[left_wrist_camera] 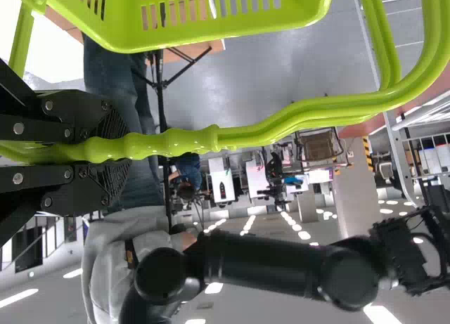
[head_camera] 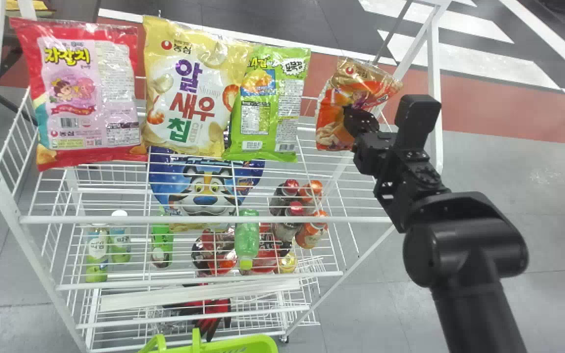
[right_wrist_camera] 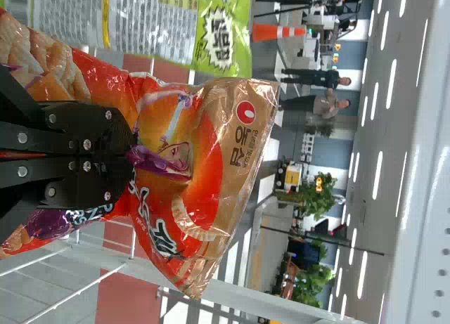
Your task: Hold basket handle with left hand then pick Saewookkang with right hand and place into basket
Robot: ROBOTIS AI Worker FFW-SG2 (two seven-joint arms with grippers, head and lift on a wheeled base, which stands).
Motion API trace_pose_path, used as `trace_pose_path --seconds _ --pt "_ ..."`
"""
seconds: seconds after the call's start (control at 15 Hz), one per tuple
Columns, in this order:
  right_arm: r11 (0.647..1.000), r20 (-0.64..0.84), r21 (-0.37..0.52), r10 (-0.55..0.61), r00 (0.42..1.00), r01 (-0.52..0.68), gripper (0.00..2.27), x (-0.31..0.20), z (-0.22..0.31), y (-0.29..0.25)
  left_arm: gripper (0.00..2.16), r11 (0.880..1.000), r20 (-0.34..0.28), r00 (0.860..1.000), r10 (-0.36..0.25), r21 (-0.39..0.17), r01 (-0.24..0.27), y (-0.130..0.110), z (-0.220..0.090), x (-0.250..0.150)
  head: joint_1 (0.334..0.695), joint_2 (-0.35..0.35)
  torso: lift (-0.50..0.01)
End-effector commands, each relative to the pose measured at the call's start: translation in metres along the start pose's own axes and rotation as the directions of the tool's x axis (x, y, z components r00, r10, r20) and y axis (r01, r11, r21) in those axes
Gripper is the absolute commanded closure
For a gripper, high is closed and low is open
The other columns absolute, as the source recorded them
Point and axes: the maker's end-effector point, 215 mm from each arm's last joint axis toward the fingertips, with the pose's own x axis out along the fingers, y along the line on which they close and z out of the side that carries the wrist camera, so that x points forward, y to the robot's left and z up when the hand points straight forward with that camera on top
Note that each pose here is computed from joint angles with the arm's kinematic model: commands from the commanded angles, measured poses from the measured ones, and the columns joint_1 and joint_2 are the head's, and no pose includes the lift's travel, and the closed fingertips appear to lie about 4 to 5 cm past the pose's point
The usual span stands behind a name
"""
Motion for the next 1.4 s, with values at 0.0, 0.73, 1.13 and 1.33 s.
trace_pose_path --seconds 0.0,0.73,1.13,1.33 --pt "0.999 -0.047 0.022 0.035 0.998 -0.034 2.07 -0.035 -0.001 0.009 1.76 1.0 0.003 1.0 0.001 0.011 -0.001 -0.003 0.002 -0.001 0.695 -0.35 -0.019" --pt "0.932 -0.511 0.219 0.361 0.78 -0.287 2.07 -0.219 -0.129 0.127 1.76 1.0 0.016 1.0 -0.005 0.022 0.005 -0.008 0.003 -0.002 0.695 -0.35 -0.019" --pt "0.838 -0.673 0.37 0.539 0.506 -0.4 2.07 -0.325 -0.167 0.187 1.76 1.0 0.032 0.999 -0.011 0.028 0.01 -0.009 0.008 -0.003 0.695 -0.35 -0.019" --pt "0.802 -0.644 0.397 0.59 0.486 -0.447 2.07 -0.333 -0.154 0.209 1.76 1.0 0.03 1.0 -0.008 0.028 0.008 -0.009 0.008 -0.002 0.695 -0.35 -0.019"
